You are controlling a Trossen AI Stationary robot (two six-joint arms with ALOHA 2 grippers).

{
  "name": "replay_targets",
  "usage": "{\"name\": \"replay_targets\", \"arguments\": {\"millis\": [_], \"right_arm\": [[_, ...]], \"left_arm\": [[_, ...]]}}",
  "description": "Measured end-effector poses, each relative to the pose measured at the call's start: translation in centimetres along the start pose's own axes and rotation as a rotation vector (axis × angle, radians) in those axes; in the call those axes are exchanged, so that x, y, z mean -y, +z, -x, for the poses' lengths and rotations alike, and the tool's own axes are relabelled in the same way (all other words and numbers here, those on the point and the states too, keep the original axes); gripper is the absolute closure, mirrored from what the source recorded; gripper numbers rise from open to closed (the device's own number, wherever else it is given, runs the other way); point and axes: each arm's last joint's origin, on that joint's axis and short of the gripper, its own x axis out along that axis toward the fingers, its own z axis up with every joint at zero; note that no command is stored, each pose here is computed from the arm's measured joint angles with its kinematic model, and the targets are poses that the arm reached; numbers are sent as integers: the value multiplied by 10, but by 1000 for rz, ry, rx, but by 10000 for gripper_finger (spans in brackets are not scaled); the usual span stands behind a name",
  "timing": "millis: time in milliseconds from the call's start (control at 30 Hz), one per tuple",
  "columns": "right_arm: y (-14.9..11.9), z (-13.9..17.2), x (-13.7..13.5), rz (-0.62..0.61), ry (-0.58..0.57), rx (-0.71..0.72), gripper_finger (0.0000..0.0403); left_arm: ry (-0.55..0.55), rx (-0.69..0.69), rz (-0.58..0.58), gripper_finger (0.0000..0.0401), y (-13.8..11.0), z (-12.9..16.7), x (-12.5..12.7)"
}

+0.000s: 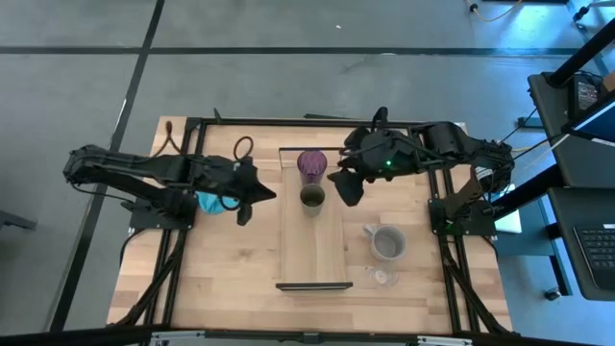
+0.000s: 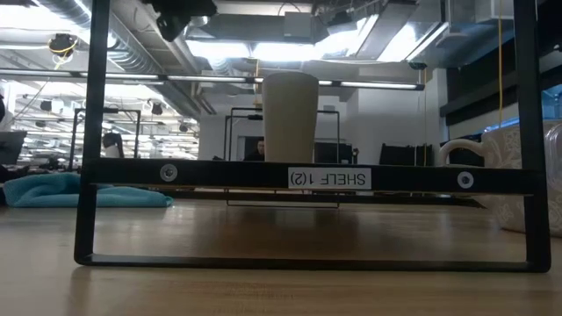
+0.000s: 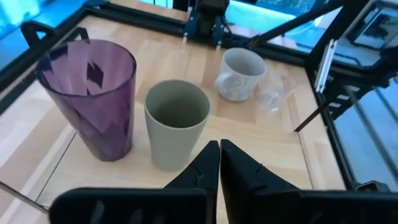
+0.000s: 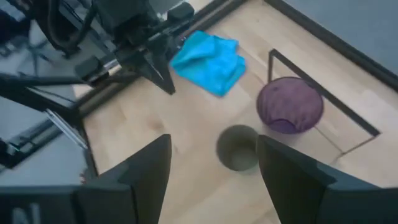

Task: Stack small to large cups/mugs on shelf
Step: Put the light gray mug on the shelf

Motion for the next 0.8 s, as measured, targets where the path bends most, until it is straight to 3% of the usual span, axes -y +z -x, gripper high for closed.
{"name": "replay_targets", "arguments": {"millis": [167, 267, 400, 633, 800], "right_arm": [[-2, 1, -4, -67, 17, -1, 166], [-11, 2, -2, -141, -44, -60, 166], [-35, 7, 3, -251, -215, -184, 166], [-68, 8, -13, -421, -256, -163, 166], [-110, -6, -24, -523, -343, -252, 166]], "left_arm": [[-13, 17, 20, 399, 0, 14, 1], [-18, 7, 21, 399, -2, 21, 2], [-2, -6, 31, 393, -5, 26, 3], [17, -24, 26, 398, -7, 26, 3], [17, -24, 25, 397, -7, 26, 3]]}}
